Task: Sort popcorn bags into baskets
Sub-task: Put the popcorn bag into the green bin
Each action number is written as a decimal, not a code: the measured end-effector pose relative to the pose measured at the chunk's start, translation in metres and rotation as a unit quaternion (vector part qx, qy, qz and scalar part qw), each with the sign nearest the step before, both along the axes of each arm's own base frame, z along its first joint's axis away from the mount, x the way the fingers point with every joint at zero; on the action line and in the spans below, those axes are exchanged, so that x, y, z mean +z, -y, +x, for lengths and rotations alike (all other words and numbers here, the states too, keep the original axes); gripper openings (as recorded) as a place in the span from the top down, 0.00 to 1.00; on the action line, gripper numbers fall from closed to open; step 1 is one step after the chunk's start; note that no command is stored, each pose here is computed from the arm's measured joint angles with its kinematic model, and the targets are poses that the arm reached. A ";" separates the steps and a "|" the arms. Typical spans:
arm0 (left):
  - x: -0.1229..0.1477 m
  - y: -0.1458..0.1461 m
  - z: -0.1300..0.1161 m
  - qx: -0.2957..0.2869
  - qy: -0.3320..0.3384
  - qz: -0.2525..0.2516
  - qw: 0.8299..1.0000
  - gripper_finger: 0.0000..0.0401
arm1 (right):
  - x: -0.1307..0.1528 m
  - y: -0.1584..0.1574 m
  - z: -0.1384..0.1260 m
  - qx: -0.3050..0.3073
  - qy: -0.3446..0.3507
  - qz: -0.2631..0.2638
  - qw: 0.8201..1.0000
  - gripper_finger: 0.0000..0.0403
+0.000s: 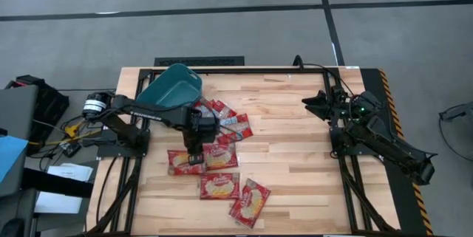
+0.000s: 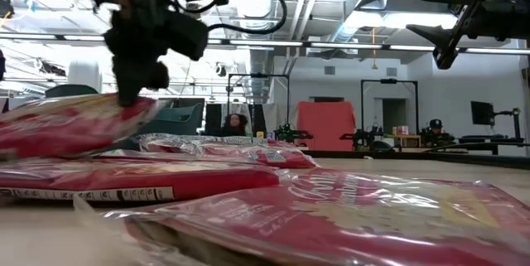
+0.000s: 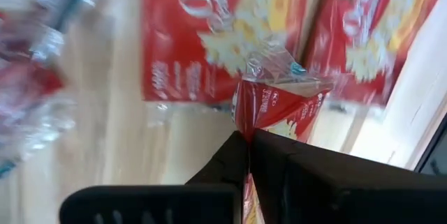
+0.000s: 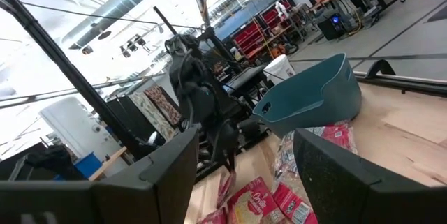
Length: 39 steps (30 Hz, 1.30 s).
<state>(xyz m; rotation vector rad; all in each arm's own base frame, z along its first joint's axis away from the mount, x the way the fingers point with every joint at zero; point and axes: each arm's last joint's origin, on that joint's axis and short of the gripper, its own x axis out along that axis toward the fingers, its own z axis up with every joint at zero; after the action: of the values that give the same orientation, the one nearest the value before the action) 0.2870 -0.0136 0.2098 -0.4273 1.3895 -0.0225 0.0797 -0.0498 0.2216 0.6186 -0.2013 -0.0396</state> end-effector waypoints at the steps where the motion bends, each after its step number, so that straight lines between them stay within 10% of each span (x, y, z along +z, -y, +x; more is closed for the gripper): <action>1: 0.003 -0.002 0.002 0.009 0.005 0.000 1.000 1.00 | 0.000 0.000 0.000 0.000 0.000 0.000 1.000 0.36; 26: 0.101 -0.081 -0.006 0.157 -0.027 0.056 0.986 1.00 | -0.001 0.000 0.000 -0.003 -0.003 -0.002 1.000 0.36; 39: 0.128 -0.189 -0.060 0.325 -0.042 0.146 0.934 1.00 | -0.008 0.001 0.001 -0.003 -0.035 0.027 0.999 0.36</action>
<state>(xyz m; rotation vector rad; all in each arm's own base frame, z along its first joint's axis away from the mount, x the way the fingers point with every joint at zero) 0.2269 0.1752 0.3379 -0.6225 1.2510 0.7432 0.0808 -0.0509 0.2133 0.6696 -0.1351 -0.0719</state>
